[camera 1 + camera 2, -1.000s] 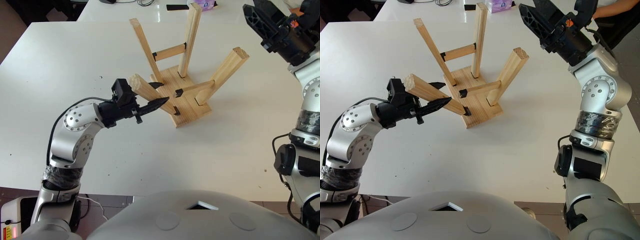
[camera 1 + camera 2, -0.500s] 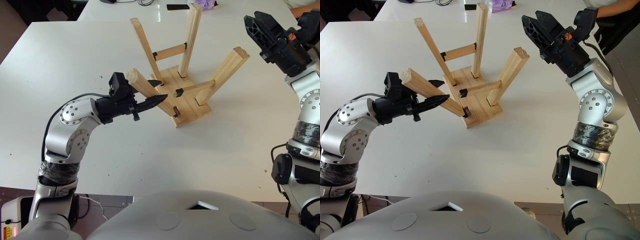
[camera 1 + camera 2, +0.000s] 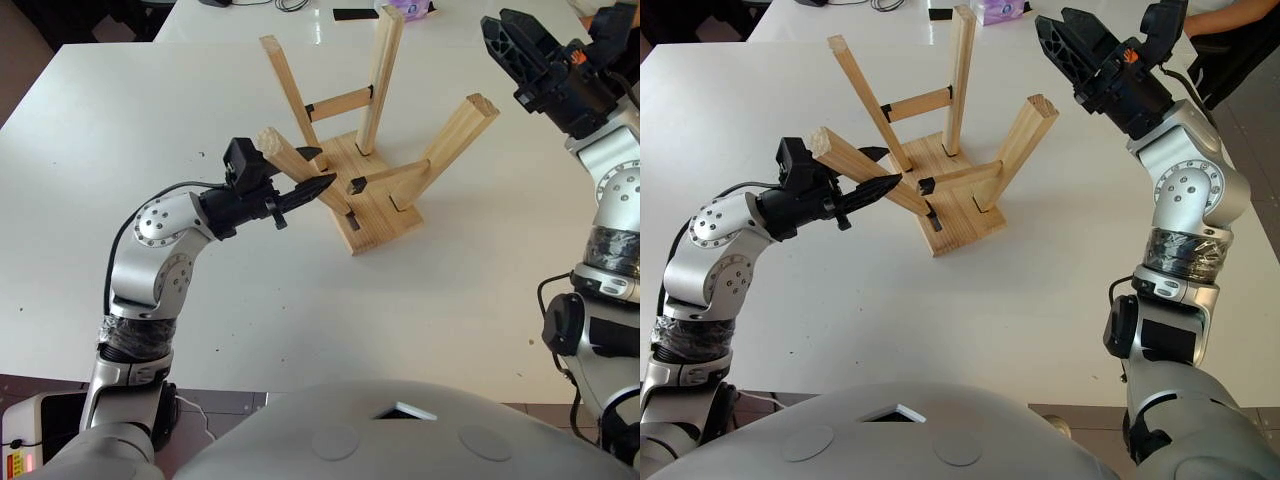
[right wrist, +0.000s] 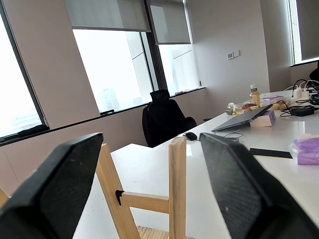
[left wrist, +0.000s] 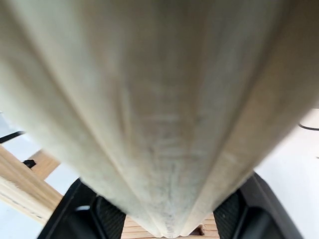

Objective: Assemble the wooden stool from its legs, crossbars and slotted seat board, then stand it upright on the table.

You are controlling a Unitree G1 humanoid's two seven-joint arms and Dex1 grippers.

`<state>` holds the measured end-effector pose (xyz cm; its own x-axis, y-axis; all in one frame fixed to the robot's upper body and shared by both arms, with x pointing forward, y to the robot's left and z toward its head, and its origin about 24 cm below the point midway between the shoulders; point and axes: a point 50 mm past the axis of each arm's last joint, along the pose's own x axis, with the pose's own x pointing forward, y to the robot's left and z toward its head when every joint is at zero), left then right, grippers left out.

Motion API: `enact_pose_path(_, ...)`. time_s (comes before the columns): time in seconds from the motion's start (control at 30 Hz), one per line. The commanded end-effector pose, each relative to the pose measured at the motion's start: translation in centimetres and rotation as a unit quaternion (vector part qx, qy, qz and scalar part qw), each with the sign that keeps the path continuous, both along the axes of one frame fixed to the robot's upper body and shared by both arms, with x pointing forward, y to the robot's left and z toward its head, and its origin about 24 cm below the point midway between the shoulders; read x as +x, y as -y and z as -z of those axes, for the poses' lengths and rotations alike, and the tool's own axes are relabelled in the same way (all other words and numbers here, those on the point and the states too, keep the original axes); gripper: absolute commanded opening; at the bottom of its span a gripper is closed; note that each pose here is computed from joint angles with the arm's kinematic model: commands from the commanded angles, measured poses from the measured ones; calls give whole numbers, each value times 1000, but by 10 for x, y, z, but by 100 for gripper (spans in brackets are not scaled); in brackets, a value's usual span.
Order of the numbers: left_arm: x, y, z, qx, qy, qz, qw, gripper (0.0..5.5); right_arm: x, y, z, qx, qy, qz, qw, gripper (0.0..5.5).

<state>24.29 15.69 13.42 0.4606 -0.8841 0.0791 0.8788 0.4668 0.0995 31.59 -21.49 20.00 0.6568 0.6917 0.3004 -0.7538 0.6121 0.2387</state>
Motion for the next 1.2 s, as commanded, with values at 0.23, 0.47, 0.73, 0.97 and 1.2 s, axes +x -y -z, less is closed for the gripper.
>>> enact_pose_path(0.23, -17, 4, 15, 19, -25, 13, 999, 205, 2, 1, -7, -9, 9, -4, 1000, 358)
enact_pose_path(0.47, -18, -3, 18, 43, -36, 9, 998, 205, -2, 4, -5, -2, 11, 11, 1000, 358)
enact_pose_path(0.73, -17, -12, 21, 97, -51, 26, 994, 204, -7, 5, 0, 4, 10, 23, 1000, 358)
enact_pose_path(0.97, -16, -16, 12, 133, -56, 58, 988, 204, -23, -6, 4, 1, 9, 4, 1000, 358)
enact_pose_path(1.2, -17, -16, 9, 145, -63, 43, 987, 204, -49, -35, -41, 0, 89, -47, 995, 358)
